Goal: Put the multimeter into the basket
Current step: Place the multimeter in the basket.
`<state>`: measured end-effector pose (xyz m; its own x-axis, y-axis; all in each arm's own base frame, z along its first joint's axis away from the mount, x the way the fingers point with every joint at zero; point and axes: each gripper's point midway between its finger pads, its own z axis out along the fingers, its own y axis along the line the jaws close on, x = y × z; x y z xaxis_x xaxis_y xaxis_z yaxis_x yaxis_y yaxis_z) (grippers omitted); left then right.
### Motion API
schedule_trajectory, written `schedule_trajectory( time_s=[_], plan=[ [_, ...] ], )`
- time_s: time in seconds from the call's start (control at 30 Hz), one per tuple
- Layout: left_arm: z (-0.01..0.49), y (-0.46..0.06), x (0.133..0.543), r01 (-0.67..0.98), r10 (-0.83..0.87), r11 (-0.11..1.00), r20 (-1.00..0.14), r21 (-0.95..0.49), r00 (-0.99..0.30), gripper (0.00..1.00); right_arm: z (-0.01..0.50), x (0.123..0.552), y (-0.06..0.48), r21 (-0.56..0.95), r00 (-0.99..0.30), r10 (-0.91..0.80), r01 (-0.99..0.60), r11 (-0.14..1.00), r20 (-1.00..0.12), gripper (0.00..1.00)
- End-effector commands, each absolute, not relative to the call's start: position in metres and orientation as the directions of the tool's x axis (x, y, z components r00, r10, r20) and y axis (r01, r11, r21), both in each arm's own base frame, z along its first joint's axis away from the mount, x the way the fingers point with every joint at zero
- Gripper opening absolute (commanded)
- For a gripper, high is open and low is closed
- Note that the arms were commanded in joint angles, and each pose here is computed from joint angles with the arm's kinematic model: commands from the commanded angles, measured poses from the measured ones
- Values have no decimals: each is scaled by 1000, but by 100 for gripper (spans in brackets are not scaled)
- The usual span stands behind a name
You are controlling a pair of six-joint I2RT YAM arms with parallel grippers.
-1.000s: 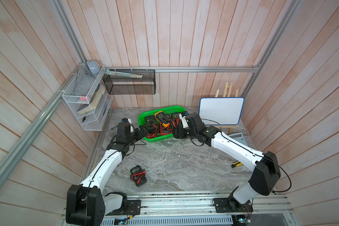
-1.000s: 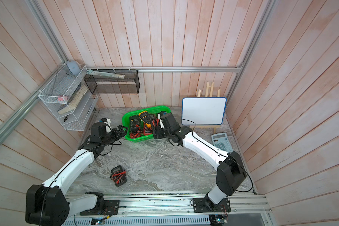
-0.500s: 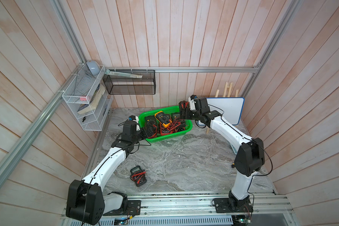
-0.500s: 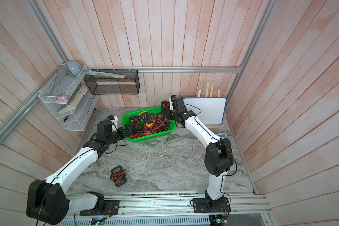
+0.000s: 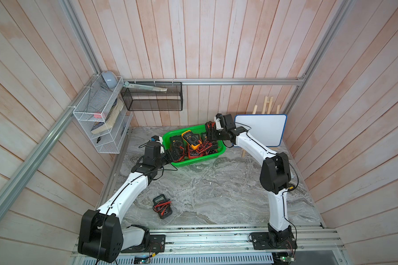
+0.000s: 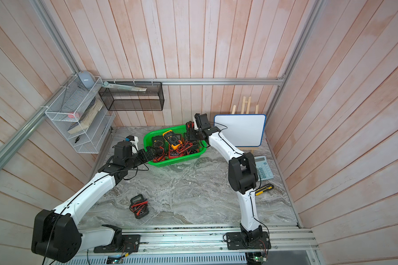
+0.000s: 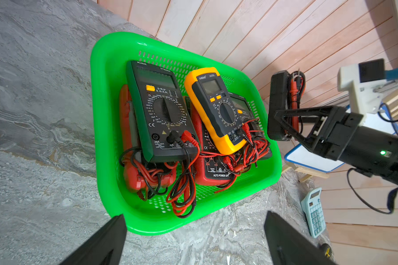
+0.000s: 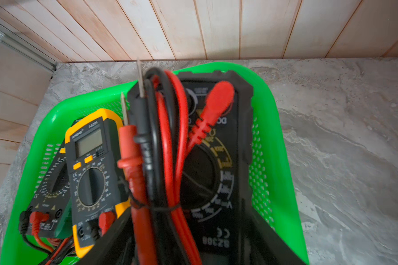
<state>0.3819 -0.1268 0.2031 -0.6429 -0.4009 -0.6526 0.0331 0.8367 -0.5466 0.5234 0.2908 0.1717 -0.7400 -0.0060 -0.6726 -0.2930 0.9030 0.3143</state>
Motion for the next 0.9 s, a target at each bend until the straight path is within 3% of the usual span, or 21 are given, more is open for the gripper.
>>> schedule_trajectory(
  time_s=[0.0, 0.3, 0.87],
  plan=[
    [208, -127, 384, 44, -391, 845, -671, -533, -630, 100, 177, 528, 297, 308, -731, -20, -312, 899, -682, 50],
    [208, -125, 383, 36, -392, 849, -673, -528, -627, 100, 169, 533, 300, 291, -740, -35, -307, 906, -671, 76],
    [195, -113, 366, -28, -393, 868, -651, -496, -649, 100, 201, 510, 308, 312, -710, -23, -339, 888, -704, 84]
  ],
)
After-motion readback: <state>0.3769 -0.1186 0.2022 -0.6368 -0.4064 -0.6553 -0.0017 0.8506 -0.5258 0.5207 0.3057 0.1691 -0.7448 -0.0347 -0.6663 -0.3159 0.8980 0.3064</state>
